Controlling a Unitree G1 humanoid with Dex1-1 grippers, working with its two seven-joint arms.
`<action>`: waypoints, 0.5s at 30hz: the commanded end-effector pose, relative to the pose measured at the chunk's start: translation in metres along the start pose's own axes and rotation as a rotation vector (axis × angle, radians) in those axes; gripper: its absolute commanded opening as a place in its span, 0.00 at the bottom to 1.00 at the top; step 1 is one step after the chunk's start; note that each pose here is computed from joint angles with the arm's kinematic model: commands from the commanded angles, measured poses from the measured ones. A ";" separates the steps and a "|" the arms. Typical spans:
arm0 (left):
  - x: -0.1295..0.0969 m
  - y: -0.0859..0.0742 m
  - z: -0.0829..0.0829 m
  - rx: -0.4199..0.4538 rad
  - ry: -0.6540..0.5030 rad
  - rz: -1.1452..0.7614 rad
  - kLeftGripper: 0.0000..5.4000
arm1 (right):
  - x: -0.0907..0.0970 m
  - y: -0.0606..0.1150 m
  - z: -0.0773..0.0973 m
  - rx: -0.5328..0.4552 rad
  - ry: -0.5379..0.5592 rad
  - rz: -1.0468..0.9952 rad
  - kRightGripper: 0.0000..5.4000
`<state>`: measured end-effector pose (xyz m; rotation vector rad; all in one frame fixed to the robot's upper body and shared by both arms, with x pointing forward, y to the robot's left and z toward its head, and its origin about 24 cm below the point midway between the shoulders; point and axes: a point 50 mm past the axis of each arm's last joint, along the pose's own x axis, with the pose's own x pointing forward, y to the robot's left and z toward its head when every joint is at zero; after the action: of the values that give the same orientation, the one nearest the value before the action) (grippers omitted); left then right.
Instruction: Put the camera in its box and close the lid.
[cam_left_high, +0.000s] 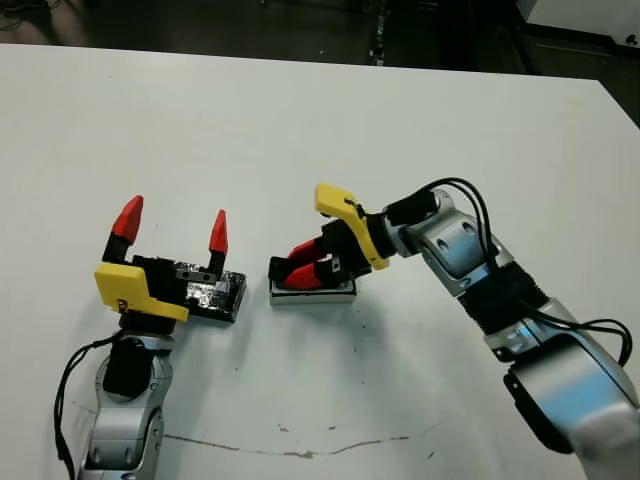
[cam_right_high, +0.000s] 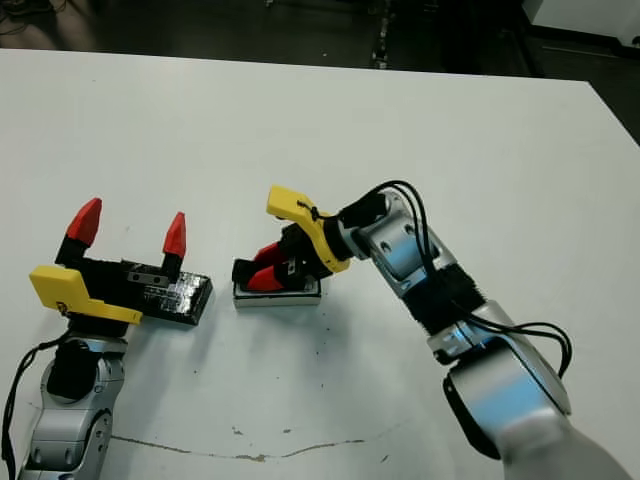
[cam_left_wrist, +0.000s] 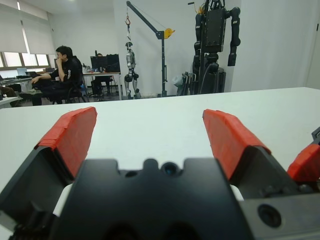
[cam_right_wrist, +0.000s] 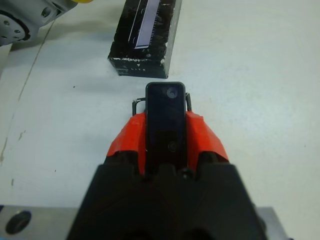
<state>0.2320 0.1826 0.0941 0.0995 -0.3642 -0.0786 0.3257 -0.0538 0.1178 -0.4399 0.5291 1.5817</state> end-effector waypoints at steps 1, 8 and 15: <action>0.000 0.000 -0.001 -0.003 0.010 -0.010 1.00 | 0.000 -0.003 -0.008 -0.008 0.039 0.021 0.31; 0.000 0.000 -0.001 -0.006 0.012 -0.012 1.00 | -0.002 -0.009 -0.011 -0.019 0.072 0.035 0.31; 0.001 -0.001 0.000 0.000 0.010 -0.007 1.00 | -0.008 -0.009 -0.014 -0.020 0.096 0.028 0.31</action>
<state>0.2323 0.1822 0.0945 0.0974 -0.3645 -0.0836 0.3322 -0.0549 0.1170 -0.4900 0.5247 1.6547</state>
